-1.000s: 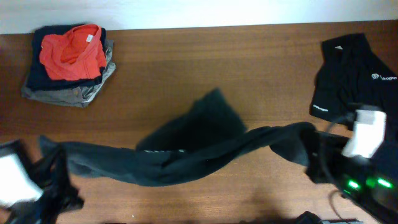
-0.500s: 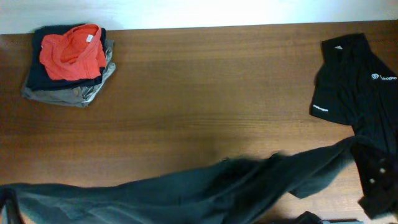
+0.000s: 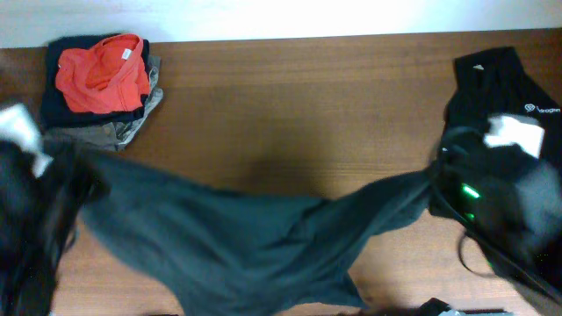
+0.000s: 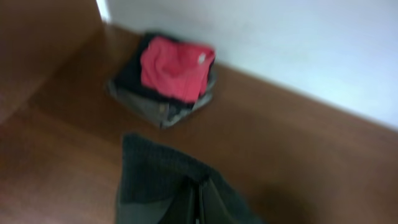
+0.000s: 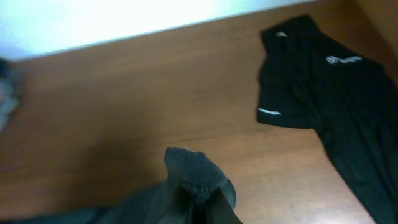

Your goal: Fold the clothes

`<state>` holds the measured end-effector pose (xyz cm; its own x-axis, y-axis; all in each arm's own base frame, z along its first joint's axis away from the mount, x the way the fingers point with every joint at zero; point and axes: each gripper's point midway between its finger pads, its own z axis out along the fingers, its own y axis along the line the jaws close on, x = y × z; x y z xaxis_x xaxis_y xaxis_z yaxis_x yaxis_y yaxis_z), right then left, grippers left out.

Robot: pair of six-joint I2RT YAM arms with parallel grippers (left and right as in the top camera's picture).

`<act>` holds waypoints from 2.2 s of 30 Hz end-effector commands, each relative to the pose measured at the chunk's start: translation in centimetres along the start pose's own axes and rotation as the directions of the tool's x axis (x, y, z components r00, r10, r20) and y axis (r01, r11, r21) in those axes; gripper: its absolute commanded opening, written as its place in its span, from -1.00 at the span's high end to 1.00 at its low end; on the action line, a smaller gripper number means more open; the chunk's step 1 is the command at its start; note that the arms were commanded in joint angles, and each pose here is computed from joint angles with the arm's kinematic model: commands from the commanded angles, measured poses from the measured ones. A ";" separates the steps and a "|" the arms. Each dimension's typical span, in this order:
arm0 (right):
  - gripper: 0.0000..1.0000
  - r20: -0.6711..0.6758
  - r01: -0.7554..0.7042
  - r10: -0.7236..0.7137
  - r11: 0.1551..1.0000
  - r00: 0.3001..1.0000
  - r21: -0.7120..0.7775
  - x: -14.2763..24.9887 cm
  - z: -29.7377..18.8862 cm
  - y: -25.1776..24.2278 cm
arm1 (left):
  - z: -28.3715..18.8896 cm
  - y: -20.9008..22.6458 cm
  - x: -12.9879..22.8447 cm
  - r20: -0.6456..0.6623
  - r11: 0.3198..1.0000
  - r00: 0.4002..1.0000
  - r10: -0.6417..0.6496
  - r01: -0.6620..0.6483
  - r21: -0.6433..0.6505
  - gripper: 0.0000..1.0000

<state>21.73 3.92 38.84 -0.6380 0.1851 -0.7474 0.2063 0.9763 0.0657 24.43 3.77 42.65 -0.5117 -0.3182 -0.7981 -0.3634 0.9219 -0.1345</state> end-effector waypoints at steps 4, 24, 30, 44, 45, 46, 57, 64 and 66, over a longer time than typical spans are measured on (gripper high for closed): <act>0.93 -0.036 -0.001 0.008 0.983 0.999 0.183 0.2 4.0 0.1 | 8.8 -1.1 0.5 -0.172 0.994 0.985 0.026 -0.043 -0.097 0.99; -0.90 -0.237 -0.089 0.180 0.932 0.955 0.352 -1.7 19.5 -4.4 | 28.2 -5.5 5.2 -0.410 0.976 0.893 0.185 -0.216 -0.031 -0.68; -0.98 -0.277 -0.114 0.211 0.937 0.937 0.330 -1.1 19.6 -4.7 | 25.2 -8.1 5.8 -0.447 0.983 0.877 0.177 -0.134 0.126 -0.89; -0.97 -0.364 -0.083 0.175 0.963 0.915 0.256 0.3 19.3 -3.6 | 14.5 -10.3 14.8 -0.735 0.968 0.634 0.241 -0.210 0.137 -0.87; -0.98 -0.364 -0.082 0.175 0.963 0.915 0.256 0.3 19.3 -3.6 | 14.0 -10.7 15.0 -0.729 0.966 0.638 0.248 -0.219 0.137 -0.88; -0.98 -0.364 -0.082 0.175 0.963 0.915 0.257 0.3 19.3 -3.6 | 13.4 -11.4 15.2 -0.725 0.964 0.639 0.258 -0.223 0.147 -0.87; -0.98 -0.366 -0.237 0.302 0.948 0.880 0.214 -0.7 20.5 -7.9 | 7.3 -17.8 22.4 -0.715 0.888 0.531 0.455 -0.331 0.319 -0.88; -0.98 -0.360 -0.341 0.431 0.895 0.828 0.286 -0.3 21.3 -13.5 | 6.8 -19.6 29.5 -0.713 0.831 0.445 0.542 -0.406 0.380 -0.79; -0.98 -0.370 -0.385 0.466 0.881 0.803 0.275 -0.1 21.9 -14.3 | 6.9 -19.5 31.4 -0.720 0.821 0.415 0.556 -0.411 0.397 -0.78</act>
<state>34.69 -11.84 24.56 -0.6904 0.6209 -0.3713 0.6310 0.7679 0.1106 22.09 -22.63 17.76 -0.9714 0.2368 -0.0178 0.2372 0.9712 -0.0229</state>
